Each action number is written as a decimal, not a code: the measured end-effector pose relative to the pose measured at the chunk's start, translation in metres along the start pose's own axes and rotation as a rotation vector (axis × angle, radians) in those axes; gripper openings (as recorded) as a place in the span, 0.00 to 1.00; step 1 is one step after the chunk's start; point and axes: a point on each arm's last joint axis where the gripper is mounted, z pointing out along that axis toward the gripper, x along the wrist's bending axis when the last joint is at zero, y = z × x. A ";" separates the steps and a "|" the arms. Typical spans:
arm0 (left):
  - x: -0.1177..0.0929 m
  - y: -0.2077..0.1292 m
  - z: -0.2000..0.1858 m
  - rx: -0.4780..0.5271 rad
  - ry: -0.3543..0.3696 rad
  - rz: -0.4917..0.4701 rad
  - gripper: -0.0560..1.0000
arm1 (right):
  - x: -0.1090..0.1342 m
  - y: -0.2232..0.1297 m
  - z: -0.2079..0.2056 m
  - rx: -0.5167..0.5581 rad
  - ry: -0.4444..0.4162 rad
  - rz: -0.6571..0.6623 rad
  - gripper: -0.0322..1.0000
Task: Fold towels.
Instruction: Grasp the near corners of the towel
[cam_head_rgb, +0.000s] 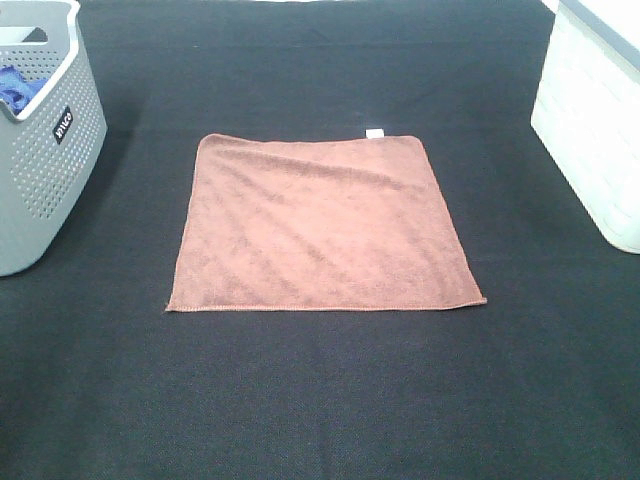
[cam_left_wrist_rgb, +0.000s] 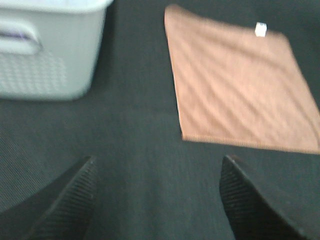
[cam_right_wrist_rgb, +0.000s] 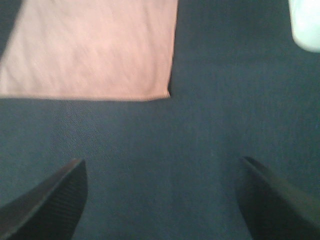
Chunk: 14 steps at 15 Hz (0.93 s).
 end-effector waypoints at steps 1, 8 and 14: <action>0.001 0.002 0.021 0.089 0.001 -0.028 0.68 | -0.001 0.007 0.012 0.055 -0.002 -0.014 0.77; 0.015 -0.019 0.150 0.430 -0.112 -0.158 0.68 | -0.014 0.057 0.102 0.338 0.007 0.045 0.77; 0.021 -0.044 0.204 0.456 -0.242 -0.213 0.68 | -0.019 0.066 0.169 0.471 0.107 0.087 0.75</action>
